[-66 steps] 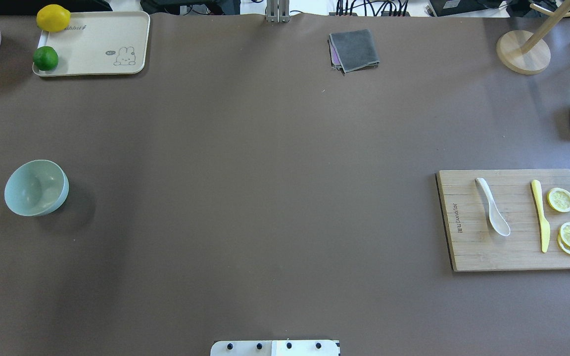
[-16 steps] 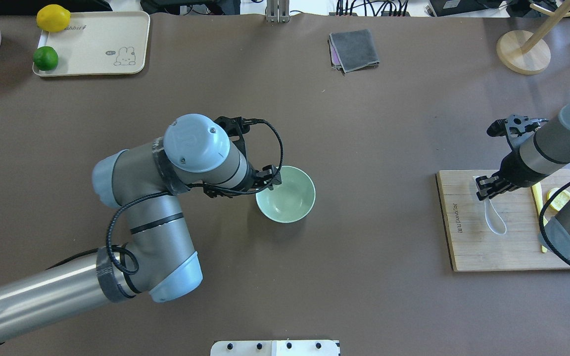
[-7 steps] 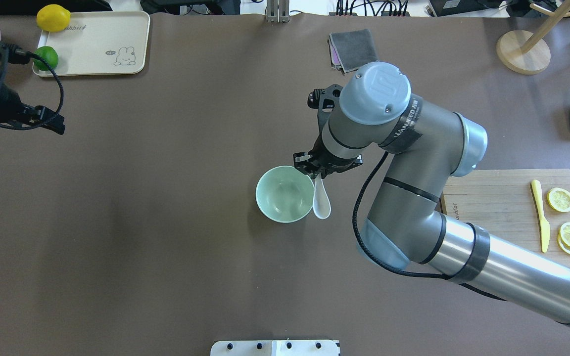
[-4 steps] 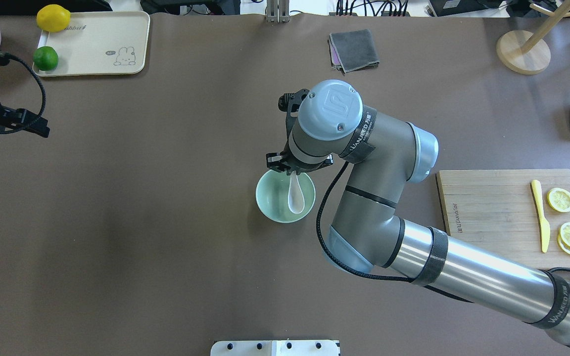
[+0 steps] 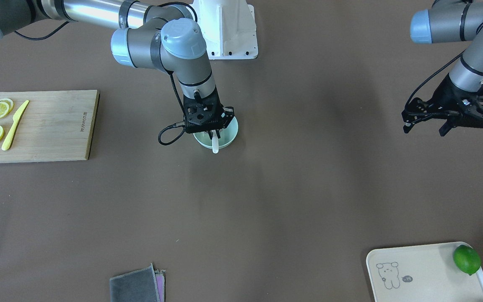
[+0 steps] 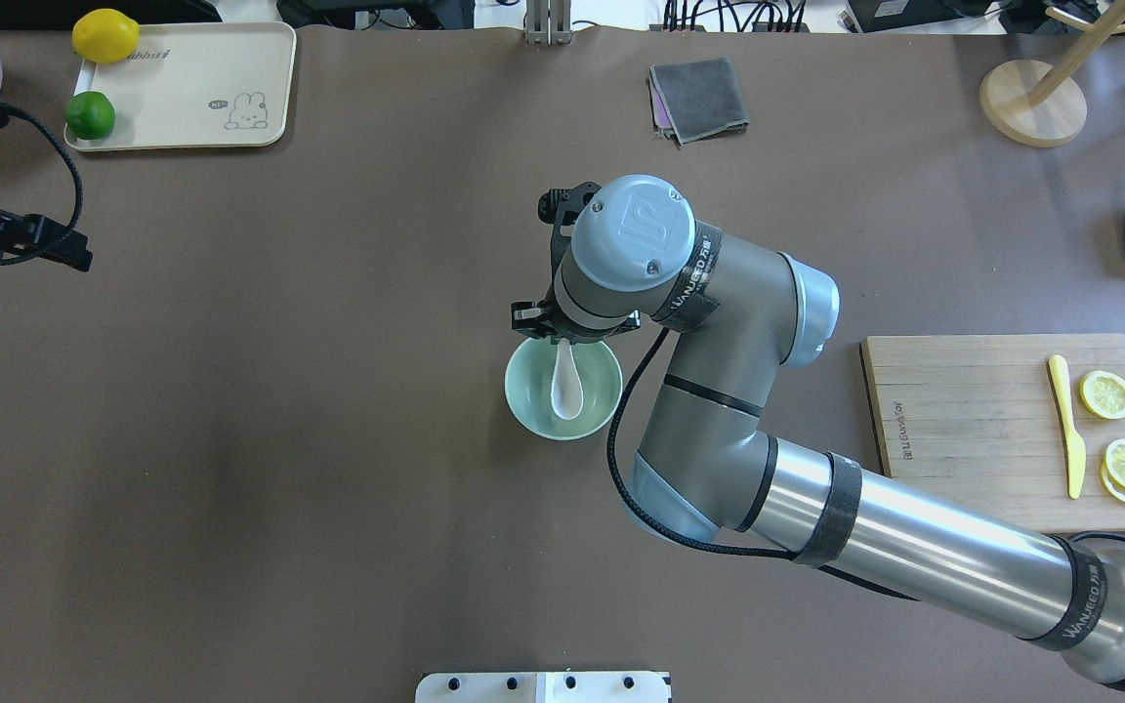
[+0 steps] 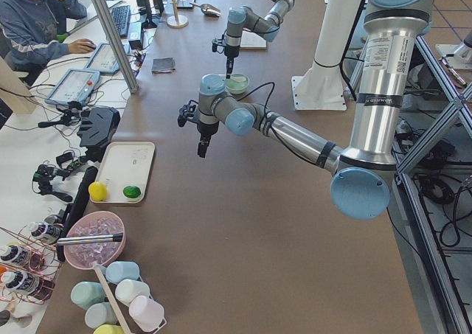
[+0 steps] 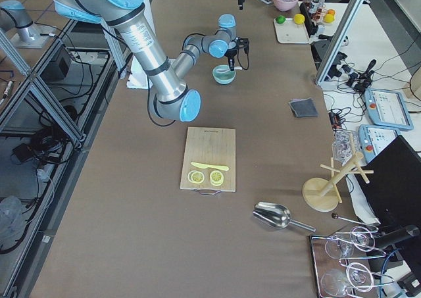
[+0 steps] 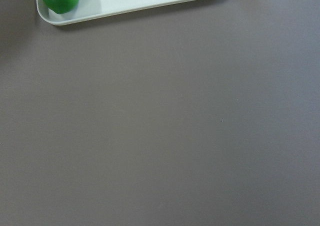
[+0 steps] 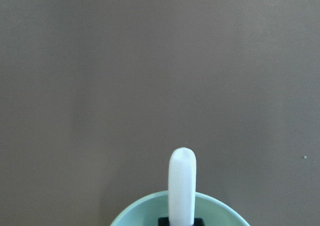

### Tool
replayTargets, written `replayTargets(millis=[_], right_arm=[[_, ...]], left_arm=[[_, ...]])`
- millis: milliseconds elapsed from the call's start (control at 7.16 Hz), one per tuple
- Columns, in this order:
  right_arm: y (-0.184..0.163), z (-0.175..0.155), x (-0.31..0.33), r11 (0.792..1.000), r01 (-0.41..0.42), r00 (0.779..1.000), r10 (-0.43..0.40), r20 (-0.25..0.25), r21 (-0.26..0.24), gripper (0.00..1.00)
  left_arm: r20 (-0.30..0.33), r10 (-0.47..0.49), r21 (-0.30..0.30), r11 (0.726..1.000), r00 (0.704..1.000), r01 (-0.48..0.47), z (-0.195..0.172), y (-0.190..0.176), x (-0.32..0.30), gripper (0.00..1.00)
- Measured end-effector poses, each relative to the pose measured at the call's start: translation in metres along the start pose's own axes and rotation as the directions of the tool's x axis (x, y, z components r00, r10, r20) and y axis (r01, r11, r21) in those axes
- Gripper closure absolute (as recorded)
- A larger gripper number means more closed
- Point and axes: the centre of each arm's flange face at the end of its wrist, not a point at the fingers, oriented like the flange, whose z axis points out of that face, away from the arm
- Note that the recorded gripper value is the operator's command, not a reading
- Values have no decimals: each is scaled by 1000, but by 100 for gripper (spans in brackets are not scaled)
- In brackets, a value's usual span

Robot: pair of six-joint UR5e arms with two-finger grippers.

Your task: Place spoon in bowl

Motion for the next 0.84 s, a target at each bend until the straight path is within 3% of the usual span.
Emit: replayTargets(millis=[140, 559, 838], right_arm=[[1, 1, -1, 1000, 0, 1000, 0, -1, 4, 1], [4, -4, 4, 1000, 1, 1000, -1, 4, 5, 1], [-9, -34, 69, 1000, -18, 1000, 18, 14, -2, 0]], left_arm=[[-1, -1, 1, 1000, 1000, 1, -1, 0, 1, 3], [0, -1, 1, 1000, 1000, 1, -1, 0, 1, 3], [13, 4, 9, 1000, 1000, -5, -11, -5, -21, 3]])
